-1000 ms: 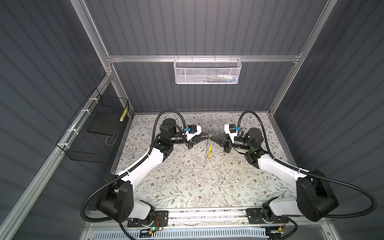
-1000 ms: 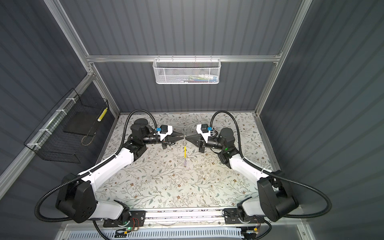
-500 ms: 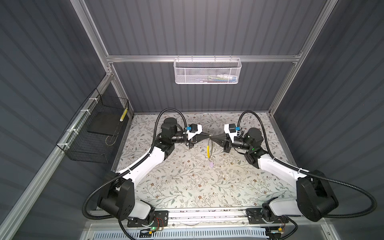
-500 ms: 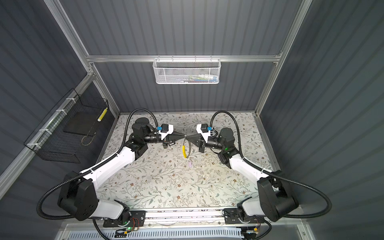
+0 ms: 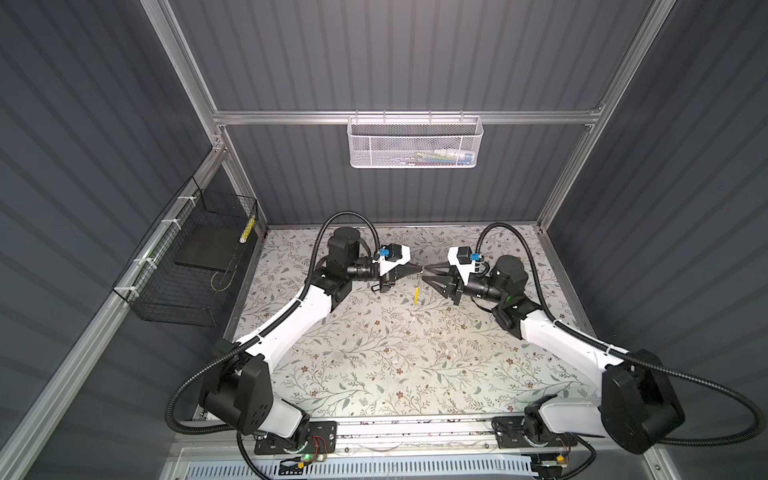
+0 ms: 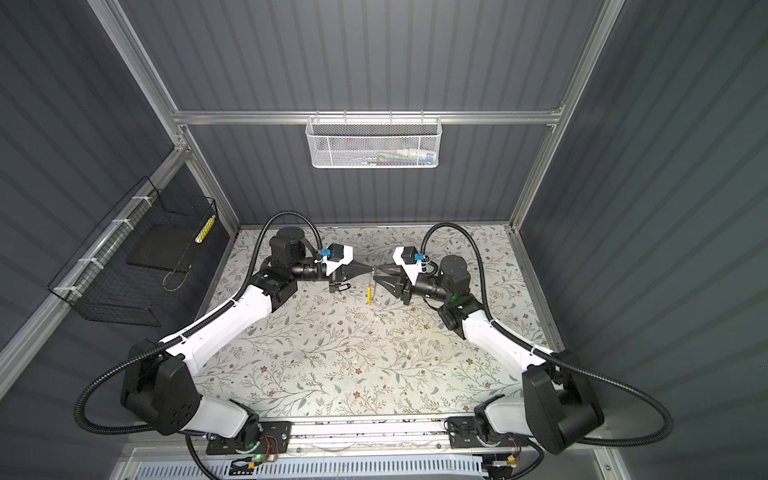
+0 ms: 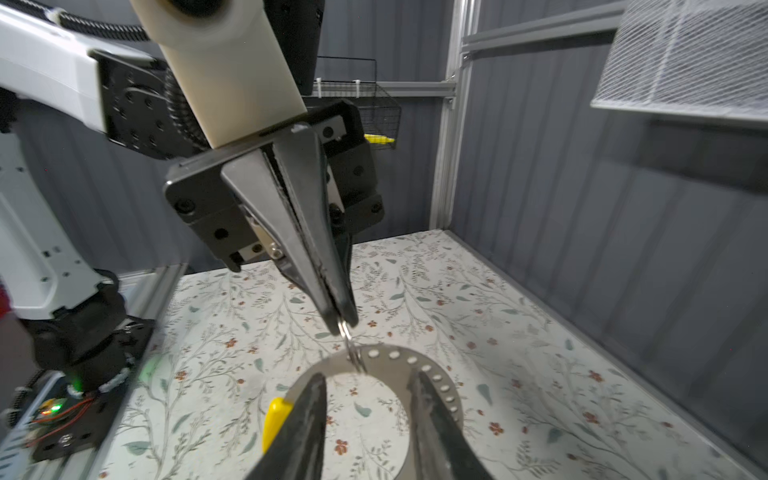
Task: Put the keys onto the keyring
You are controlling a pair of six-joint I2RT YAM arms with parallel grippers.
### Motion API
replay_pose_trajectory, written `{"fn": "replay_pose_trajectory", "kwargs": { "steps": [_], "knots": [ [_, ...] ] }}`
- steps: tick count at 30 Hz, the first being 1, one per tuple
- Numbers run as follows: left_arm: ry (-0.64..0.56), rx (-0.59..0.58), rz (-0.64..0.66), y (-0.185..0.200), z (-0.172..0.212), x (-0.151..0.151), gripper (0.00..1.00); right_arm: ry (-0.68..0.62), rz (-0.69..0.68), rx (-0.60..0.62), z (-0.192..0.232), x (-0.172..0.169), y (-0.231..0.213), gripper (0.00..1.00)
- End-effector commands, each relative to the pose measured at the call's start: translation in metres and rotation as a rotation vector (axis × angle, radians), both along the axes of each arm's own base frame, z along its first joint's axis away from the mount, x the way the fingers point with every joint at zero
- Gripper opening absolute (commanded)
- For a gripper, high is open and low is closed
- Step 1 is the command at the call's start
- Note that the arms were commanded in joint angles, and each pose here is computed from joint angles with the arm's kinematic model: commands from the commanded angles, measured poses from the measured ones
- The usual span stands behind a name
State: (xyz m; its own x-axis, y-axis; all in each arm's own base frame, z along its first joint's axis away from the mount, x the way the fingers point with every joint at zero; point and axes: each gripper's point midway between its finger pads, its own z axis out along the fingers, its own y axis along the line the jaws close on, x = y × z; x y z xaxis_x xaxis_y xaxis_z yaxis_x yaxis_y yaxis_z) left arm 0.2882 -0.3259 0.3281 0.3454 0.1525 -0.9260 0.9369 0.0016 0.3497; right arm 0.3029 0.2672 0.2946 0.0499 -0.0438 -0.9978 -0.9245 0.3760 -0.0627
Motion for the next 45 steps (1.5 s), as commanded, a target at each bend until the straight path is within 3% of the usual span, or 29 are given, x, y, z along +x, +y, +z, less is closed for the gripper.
{"fn": "replay_pose_trajectory", "kwargs": {
  "steps": [1, 7, 9, 16, 35, 40, 45],
  "knots": [
    [-0.022, 0.092, 0.014, 0.002, -0.005, 0.002, 0.0, -0.051, -0.181, -0.146, -0.003, 0.016, -0.023, 0.42],
    [-0.021, 0.185, 0.052, 0.003, -0.01, 0.007, 0.0, -0.188, -0.3, -0.29, 0.018, 0.009, -0.047, 0.44],
    [-0.057, 0.2, 0.066, 0.0, 0.002, 0.008, 0.0, -0.219, -0.322, -0.321, 0.024, 0.008, -0.048, 0.4],
    [-0.088, 0.266, 0.099, -0.009, 0.002, 0.007, 0.0, -0.31, -0.215, -0.354, 0.035, -0.008, -0.017, 0.35],
    [-0.116, 0.285, 0.084, -0.024, 0.007, -0.01, 0.0, -0.256, -0.179, -0.325, 0.027, -0.005, -0.003, 0.15],
    [-0.127, 0.257, 0.068, -0.026, 0.014, -0.015, 0.0, -0.232, -0.18, -0.342, 0.021, -0.004, -0.004, 0.13],
    [-0.119, 0.218, 0.052, -0.028, 0.019, -0.02, 0.0, -0.218, -0.179, -0.324, 0.021, -0.003, -0.002, 0.04]
  ]
}}
